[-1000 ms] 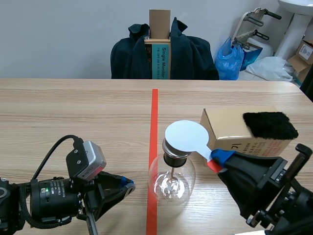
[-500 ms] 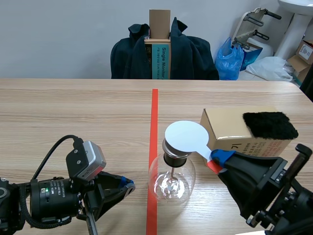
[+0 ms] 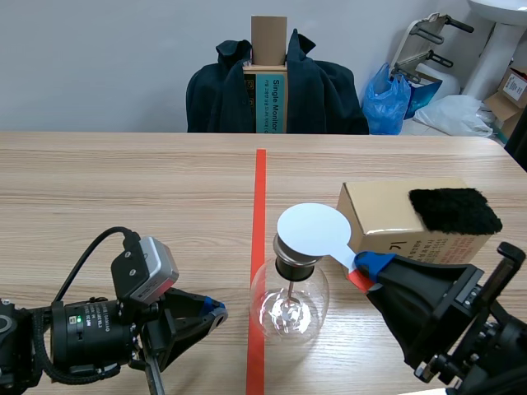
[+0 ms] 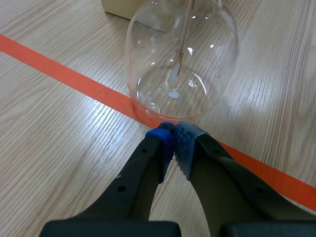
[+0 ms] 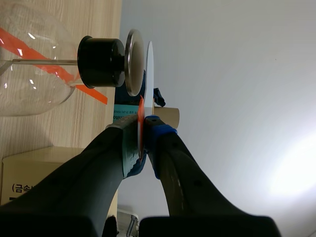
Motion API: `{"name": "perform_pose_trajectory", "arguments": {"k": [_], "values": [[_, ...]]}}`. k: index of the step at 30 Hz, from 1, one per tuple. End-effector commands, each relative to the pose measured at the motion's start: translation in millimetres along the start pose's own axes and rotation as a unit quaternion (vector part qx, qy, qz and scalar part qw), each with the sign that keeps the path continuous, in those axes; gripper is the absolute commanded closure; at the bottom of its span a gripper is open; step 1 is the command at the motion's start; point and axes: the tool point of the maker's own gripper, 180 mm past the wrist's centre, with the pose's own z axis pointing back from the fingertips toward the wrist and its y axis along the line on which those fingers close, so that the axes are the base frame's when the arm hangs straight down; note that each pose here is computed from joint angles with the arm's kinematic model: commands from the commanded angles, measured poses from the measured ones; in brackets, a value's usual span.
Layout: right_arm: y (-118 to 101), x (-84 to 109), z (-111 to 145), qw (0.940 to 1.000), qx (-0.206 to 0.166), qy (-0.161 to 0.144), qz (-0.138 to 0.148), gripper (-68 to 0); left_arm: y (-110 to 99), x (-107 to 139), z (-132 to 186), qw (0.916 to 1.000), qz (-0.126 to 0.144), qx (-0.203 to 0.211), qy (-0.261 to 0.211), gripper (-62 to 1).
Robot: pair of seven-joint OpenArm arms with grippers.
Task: Do the electroscope experiment.
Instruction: 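Hold the plate still at the electroscope, then move the plate toward and away from the electroscope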
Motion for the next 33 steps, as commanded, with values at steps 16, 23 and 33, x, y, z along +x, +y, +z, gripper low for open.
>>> {"name": "perform_pose_trajectory", "arguments": {"k": [16, 23, 33], "values": [[-8, -3.3, -1, 0.9999, -0.012, 0.004, 0.011, -0.8, -2, 11, -2, 0.9998, 0.000, -0.003, -0.019, -1.7], [-9, -24.3, 0, 0.9979, -0.013, 0.063, 0.010, -0.8, -2, 11, -2, 0.9998, 0.000, -0.003, -0.019, -1.7], [-9, -70.7, 13, 0.9806, -0.014, 0.195, 0.008, -0.8, -2, 11, -2, 0.9998, 0.000, -0.003, -0.019, -1.7]]}}
